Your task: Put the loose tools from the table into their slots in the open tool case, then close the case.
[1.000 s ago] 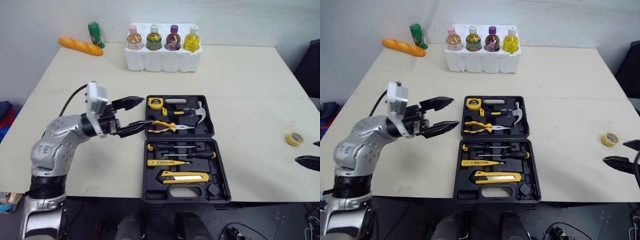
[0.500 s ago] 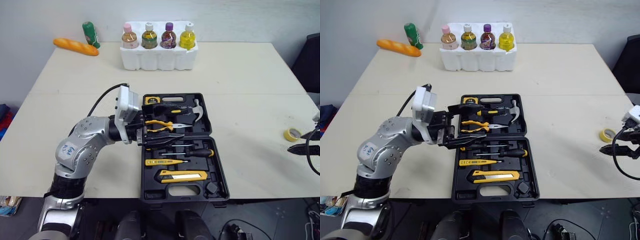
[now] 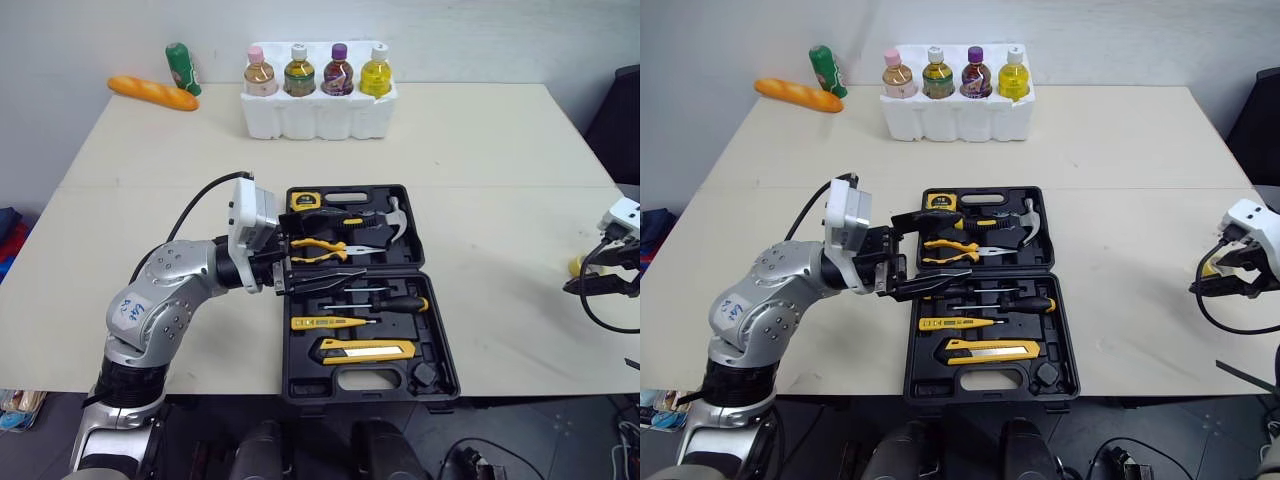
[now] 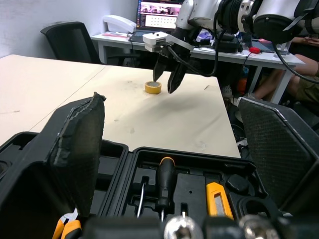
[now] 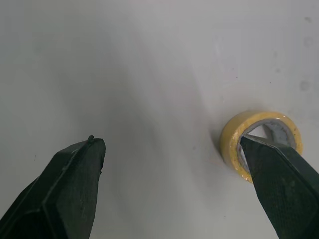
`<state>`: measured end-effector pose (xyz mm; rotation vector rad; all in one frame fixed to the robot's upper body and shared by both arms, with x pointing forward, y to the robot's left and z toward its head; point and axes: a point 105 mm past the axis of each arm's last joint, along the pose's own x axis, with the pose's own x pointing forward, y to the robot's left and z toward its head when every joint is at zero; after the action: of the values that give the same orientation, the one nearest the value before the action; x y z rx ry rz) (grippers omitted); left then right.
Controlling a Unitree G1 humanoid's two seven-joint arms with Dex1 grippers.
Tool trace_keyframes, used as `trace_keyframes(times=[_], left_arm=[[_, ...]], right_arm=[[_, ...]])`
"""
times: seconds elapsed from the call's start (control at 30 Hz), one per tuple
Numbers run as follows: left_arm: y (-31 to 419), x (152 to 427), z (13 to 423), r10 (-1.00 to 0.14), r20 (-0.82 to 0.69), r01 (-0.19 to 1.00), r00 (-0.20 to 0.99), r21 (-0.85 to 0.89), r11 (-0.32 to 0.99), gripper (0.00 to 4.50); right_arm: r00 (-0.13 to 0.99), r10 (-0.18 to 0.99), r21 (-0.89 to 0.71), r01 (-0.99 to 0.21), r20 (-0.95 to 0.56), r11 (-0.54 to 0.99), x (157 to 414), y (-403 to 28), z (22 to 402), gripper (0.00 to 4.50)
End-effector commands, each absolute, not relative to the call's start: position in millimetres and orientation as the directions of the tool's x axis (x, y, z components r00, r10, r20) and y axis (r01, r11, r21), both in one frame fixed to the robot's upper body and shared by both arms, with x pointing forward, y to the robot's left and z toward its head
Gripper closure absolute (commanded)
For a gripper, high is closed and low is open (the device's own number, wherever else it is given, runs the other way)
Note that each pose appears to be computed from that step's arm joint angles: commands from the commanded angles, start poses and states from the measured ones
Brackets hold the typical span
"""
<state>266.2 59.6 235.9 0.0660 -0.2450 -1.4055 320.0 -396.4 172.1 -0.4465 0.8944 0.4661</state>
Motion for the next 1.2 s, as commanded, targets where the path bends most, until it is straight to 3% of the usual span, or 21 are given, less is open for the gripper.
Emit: trace_keyframes(times=[0.03, 0.6, 0.8, 0.93, 1.13, 1.2], left_arm=[[57.2, 259.3, 246.9, -0.984, 0.13, 0.956, 0.118, 0.253, 0.148, 0.05], [61.8, 254.1, 248.2, -0.984, 0.101, 0.953, 0.147, 0.25, 0.168, 0.05], [62.2, 254.5, 249.1, -0.984, 0.096, 0.952, 0.151, 0.253, 0.171, 0.05], [62.0, 254.8, 248.7, -0.984, 0.095, 0.952, 0.152, 0.252, 0.171, 0.05], [61.1, 257.7, 250.5, -0.985, 0.092, 0.952, 0.146, 0.257, 0.165, 0.05], [59.9, 256.9, 249.6, -0.986, 0.091, 0.954, 0.139, 0.254, 0.158, 0.05]], right_arm=[[0.569, 0.177, -0.183, -0.519, -0.803, 0.835, 322.1, -399.5, 177.8, 0.0], [0.644, 0.131, -0.11, -0.319, -0.754, 0.941, 333.1, -400.8, 157.8, 0.0], [0.666, 0.144, -0.089, -0.302, -0.732, 0.949, 337.9, -396.8, 157.2, 0.0], [0.669, 0.167, -0.043, -0.286, -0.724, 0.957, 338.6, -393.0, 154.3, 0.0], [0.731, 0.176, 0.106, -0.141, -0.659, 0.984, 343.5, -389.7, 155.8, 0.0], [0.718, 0.194, 0.129, -0.145, -0.669, 0.981, 340.1, -389.0, 153.7, 0.0]])
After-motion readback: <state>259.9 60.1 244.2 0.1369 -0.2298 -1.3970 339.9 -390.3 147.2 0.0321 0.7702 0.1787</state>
